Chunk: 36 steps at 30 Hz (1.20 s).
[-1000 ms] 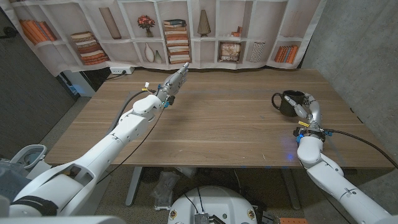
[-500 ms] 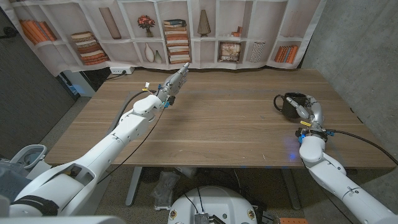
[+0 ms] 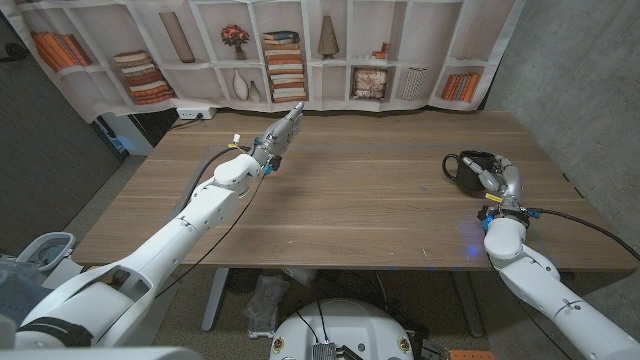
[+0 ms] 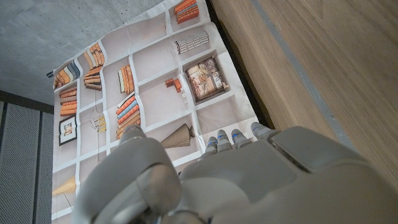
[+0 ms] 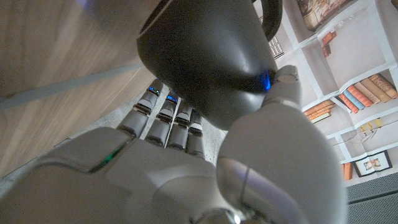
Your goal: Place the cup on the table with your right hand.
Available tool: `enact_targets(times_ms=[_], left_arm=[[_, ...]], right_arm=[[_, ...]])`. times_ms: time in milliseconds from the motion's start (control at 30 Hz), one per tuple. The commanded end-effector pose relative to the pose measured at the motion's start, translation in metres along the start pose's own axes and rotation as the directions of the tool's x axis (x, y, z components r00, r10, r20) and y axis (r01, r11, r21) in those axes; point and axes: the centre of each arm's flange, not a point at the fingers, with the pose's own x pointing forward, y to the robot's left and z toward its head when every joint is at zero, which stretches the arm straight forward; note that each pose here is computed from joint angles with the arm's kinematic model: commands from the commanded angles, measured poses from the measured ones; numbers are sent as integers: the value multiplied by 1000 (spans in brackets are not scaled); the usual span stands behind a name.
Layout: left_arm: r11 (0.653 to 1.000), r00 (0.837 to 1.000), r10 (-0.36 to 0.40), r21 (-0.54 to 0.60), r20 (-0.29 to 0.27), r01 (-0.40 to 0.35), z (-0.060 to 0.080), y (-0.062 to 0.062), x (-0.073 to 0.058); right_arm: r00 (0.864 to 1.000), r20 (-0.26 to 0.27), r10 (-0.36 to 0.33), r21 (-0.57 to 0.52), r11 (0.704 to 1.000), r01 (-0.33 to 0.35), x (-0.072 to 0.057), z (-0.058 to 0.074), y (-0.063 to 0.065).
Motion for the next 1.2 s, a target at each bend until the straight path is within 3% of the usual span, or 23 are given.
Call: enact_targets(times_ms=[33, 667, 1200], left_arm=[[1000, 1000, 8, 2, -5, -8, 0, 1, -2], [1000, 1000, 5, 7, -5, -5, 2, 1, 0], [1000, 1000, -1, 1, -4, 1, 0, -1, 4]], right_arm=[[999, -33, 8, -8, 1000, -9, 7, -7, 0], [996, -91, 1, -8, 1000, -2, 5, -20, -3], [995, -96, 27, -41, 999, -31, -4, -18, -11]])
